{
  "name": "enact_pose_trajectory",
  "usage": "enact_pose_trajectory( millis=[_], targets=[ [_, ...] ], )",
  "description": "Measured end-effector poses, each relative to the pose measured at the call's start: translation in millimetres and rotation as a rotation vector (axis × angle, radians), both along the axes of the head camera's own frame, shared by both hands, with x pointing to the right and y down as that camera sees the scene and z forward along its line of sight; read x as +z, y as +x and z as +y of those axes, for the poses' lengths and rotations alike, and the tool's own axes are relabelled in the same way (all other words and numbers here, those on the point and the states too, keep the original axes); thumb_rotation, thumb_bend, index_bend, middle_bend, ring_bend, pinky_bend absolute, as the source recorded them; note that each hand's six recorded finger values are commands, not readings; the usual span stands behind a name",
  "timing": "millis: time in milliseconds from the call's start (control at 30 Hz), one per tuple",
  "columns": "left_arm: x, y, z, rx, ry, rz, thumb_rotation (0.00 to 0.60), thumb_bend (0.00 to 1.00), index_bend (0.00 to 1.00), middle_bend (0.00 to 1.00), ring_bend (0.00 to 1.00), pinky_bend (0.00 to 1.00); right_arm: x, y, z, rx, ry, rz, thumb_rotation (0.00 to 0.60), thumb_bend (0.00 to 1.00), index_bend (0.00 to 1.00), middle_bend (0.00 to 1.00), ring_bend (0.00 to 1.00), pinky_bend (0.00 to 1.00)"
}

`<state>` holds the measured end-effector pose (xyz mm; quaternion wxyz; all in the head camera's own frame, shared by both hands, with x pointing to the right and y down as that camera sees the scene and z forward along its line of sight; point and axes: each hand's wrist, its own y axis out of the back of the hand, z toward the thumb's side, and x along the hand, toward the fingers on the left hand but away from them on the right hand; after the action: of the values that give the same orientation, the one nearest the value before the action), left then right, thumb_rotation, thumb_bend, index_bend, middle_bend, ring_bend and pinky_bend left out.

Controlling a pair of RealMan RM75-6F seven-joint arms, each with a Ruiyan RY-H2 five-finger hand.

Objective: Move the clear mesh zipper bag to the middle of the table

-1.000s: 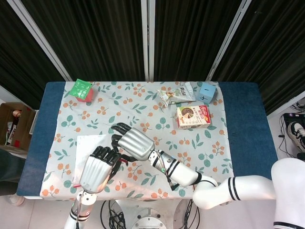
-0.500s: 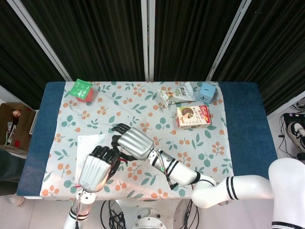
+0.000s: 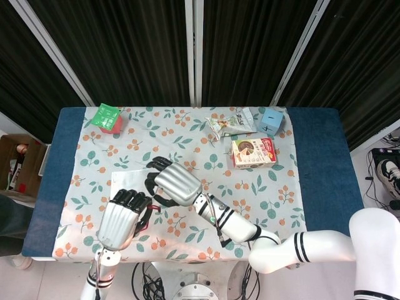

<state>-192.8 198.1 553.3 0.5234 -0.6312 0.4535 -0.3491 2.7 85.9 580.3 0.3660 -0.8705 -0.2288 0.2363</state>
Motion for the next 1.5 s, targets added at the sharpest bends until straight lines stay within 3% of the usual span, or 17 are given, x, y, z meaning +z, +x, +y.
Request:
enact_pose_trajectory(
  millis=[967, 1500],
  targets=[
    [13, -5, -1, -0.027, -0.052, 0.031, 0.600, 0.38, 0.70, 0.56, 0.51, 0.52, -28, 21, -20, 0.103, 0.010, -0.077, 0.600, 0.48, 0.92, 0.46, 0.20, 0.15],
    [52, -24, 15, -0.050, -0.151, -0.041, 0.600, 0.38, 0.70, 0.56, 0.51, 0.52, -53, 47, -36, 0.166, 0.036, -0.126, 0.600, 0.49, 0.92, 0.47, 0.21, 0.15]
  ],
)
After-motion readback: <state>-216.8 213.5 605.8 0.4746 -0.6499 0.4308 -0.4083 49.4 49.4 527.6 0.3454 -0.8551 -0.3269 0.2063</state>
